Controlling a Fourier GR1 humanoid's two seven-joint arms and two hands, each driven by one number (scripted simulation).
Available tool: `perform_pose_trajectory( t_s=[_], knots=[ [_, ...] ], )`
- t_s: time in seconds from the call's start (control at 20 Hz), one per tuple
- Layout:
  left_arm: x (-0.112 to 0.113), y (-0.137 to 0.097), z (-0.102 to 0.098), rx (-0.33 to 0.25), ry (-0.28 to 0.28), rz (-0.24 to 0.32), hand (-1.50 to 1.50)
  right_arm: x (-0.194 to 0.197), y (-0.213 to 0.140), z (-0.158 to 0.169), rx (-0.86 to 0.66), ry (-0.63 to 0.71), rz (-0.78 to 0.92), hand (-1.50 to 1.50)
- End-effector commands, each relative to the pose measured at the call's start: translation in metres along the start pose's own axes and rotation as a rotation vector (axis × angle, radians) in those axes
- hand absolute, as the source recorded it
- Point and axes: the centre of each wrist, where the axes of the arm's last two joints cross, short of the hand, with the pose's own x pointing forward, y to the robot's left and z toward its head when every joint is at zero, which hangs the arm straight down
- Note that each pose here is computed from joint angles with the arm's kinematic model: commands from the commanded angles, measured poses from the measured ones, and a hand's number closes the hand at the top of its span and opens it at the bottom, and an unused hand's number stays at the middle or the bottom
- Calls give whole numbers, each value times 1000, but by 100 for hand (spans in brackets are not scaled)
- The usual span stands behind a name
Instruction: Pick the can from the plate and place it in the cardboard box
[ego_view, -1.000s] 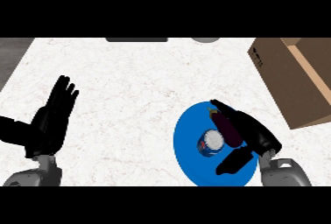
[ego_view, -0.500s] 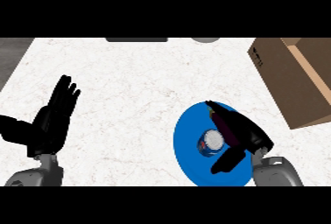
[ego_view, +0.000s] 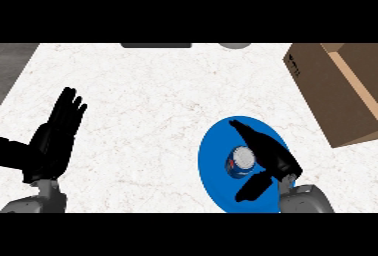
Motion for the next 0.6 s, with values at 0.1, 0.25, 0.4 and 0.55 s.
perform_pose_trajectory(
  t_s=[0.1,0.25,0.4,0.55],
  knots=[
    [4,-11,-14,-5,2,1,0,-3,14,-5,-1,-51,70,150],
    [-2,-23,-16,1,-8,-4,0,8,-2,-12,-46,-82,131,150],
    [-22,-10,-4,-13,9,2,0,11,-4,-10,-65,-85,167,150],
    [10,-3,-14,4,-9,-4,0,8,11,8,-139,-129,154,150]
  ],
)
